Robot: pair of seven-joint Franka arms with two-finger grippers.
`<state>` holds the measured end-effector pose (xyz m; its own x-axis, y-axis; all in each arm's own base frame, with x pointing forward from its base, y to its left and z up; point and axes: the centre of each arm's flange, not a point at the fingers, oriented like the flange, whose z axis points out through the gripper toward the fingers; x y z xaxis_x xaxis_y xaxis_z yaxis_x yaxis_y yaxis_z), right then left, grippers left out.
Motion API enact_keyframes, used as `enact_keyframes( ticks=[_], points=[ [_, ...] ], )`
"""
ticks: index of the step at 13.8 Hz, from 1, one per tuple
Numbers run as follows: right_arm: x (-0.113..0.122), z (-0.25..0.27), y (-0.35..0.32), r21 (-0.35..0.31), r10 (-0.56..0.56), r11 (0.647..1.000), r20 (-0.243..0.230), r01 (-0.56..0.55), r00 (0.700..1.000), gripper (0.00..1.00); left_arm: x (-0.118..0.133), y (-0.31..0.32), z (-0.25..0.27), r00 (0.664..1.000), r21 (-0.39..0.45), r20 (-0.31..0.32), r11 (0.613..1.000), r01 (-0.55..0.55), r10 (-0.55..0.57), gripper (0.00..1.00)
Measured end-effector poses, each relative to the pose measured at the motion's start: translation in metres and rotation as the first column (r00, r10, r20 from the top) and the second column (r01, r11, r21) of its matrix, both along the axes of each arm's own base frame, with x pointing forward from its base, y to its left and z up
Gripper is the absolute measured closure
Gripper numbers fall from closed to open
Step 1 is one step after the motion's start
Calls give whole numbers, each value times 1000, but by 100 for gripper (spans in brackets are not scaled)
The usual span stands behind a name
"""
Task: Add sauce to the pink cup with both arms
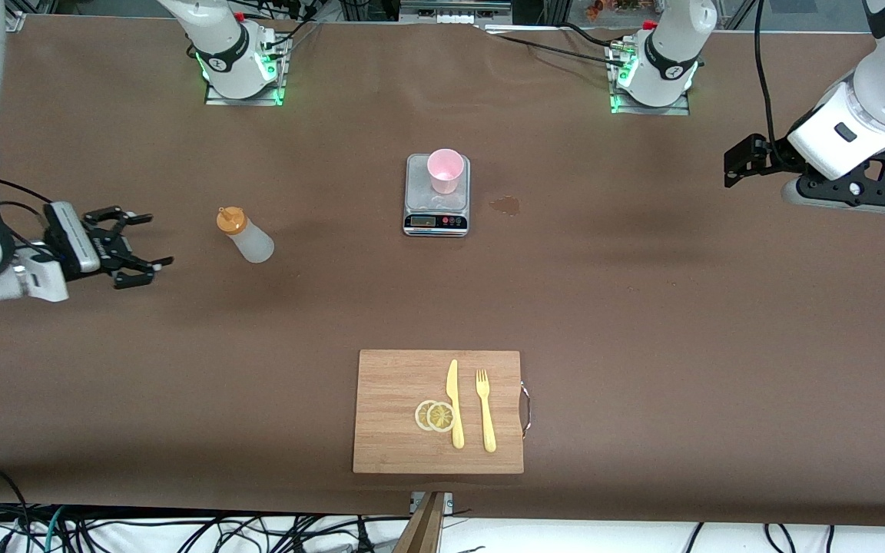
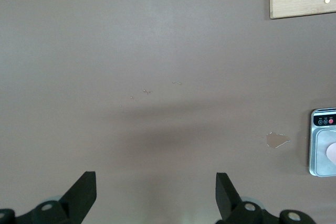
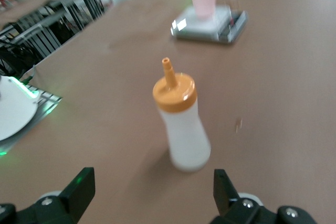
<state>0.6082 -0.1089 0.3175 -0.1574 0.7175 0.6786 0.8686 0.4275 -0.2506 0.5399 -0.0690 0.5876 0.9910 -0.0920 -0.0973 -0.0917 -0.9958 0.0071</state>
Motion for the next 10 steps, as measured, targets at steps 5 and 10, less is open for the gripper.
enact_keyframes(
  ticks=[5, 10],
  points=[
    [-7, 121, 27, -314, -237, 920, 29, 234, 971, 0, 0, -1, 0, 1000, 0, 0, 1000, 2, -2, 0],
    [-23, 187, 80, -522, -522, 699, 95, 489, 848, 0, -1, -5, 0, 1000, 0, 0, 1000, 9, -9, 0]
  ],
)
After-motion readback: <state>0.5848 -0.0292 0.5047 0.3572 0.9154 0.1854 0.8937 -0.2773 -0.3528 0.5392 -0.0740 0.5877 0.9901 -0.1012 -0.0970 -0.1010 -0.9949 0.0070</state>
